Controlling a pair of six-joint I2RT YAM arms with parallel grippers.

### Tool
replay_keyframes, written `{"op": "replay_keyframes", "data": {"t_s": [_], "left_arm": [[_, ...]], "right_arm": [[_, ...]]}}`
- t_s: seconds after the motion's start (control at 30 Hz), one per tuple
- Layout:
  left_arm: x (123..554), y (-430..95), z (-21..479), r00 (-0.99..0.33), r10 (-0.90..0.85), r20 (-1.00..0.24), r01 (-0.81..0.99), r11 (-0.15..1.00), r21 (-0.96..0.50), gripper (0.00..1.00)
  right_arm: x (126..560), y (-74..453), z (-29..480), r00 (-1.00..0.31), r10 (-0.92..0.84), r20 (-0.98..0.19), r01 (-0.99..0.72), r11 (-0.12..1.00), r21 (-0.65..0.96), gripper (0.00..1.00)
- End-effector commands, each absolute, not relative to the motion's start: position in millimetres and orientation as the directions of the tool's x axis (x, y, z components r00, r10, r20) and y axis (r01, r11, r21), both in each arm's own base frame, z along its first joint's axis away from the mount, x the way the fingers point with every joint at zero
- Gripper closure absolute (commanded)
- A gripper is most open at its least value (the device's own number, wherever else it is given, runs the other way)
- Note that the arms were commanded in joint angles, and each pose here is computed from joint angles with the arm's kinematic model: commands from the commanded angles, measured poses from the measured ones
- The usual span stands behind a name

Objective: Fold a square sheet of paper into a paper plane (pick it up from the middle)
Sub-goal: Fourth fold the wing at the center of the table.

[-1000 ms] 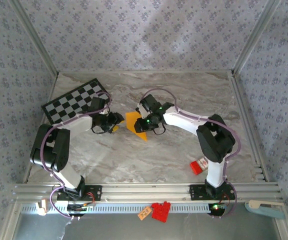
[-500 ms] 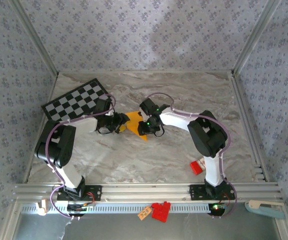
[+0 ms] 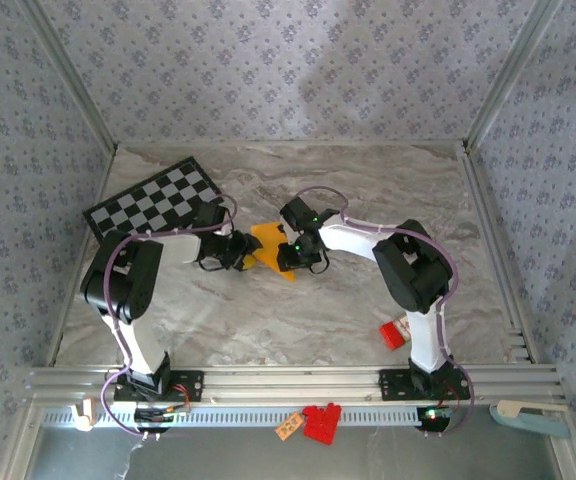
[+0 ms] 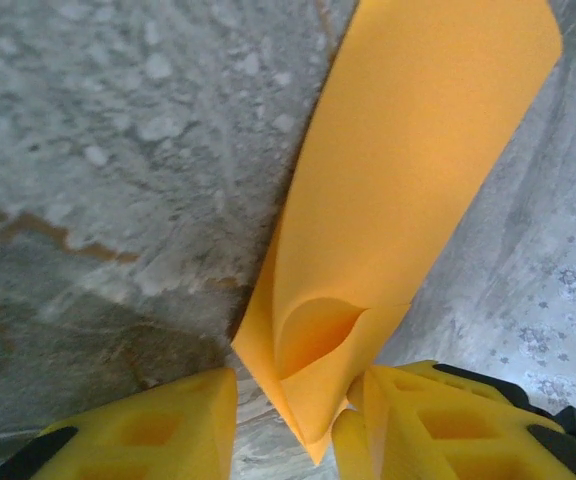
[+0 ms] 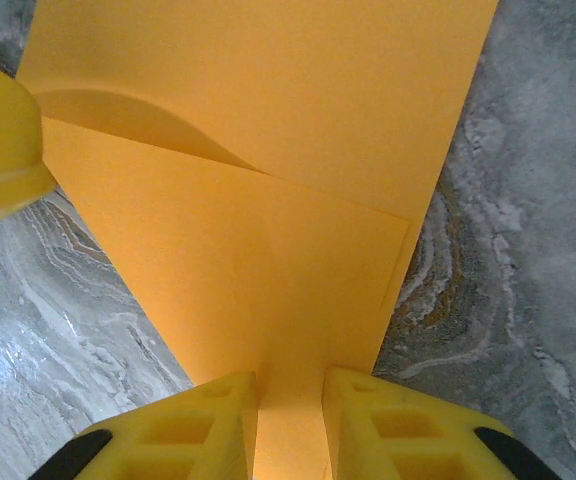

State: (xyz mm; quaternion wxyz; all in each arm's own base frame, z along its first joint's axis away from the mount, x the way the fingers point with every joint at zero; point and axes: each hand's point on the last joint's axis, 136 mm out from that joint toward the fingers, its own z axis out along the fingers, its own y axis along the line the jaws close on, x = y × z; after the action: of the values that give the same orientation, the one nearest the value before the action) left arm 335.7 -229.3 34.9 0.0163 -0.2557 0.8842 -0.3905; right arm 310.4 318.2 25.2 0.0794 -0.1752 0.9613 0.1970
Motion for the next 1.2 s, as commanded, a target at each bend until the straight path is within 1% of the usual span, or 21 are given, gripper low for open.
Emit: {"op": "replay_keyframes", "data": {"t_s": [0.0, 0.1, 0.37, 0.6, 0.7, 1.1, 1.17], "left_arm": [[344, -238, 44, -0.893, -0.425, 0.145, -0.388, 0.568, -0.726, 0.65], [346, -240, 45, -0.900, -0.412, 0.139, -0.374, 0.571, -0.731, 0.69], [345, -243, 42, -0.925, -0.360, 0.122, -0.328, 0.593, -0.735, 0.70], [347, -249, 47, -0.967, -0.254, -0.003, -0.158, 0.611, -0.776, 0.71], [350, -251, 48, -0.973, -0.230, -0.032, -0.118, 0.606, -0.787, 0.71], [348, -254, 41, -0.981, -0.174, -0.086, -0.039, 0.614, -0.789, 0.72], [348, -254, 42, -0.981, -0.162, -0.104, -0.018, 0.615, -0.789, 0.73]], "right_arm": [[308, 307, 11, -0.942, -0.288, -0.170, -0.329, 0.887, 0.323, 0.74], [307, 307, 10, -0.943, -0.288, -0.168, -0.329, 0.887, 0.324, 0.74], [309, 304, 9, -0.945, -0.281, -0.167, -0.322, 0.887, 0.332, 0.74], [309, 304, 9, -0.944, -0.287, -0.164, -0.328, 0.877, 0.352, 0.75], [310, 302, 9, -0.944, -0.289, -0.162, -0.329, 0.875, 0.355, 0.75], [309, 300, 6, -0.945, -0.291, -0.150, -0.327, 0.874, 0.360, 0.75], [309, 300, 6, -0.945, -0.292, -0.150, -0.327, 0.873, 0.362, 0.75]]}}
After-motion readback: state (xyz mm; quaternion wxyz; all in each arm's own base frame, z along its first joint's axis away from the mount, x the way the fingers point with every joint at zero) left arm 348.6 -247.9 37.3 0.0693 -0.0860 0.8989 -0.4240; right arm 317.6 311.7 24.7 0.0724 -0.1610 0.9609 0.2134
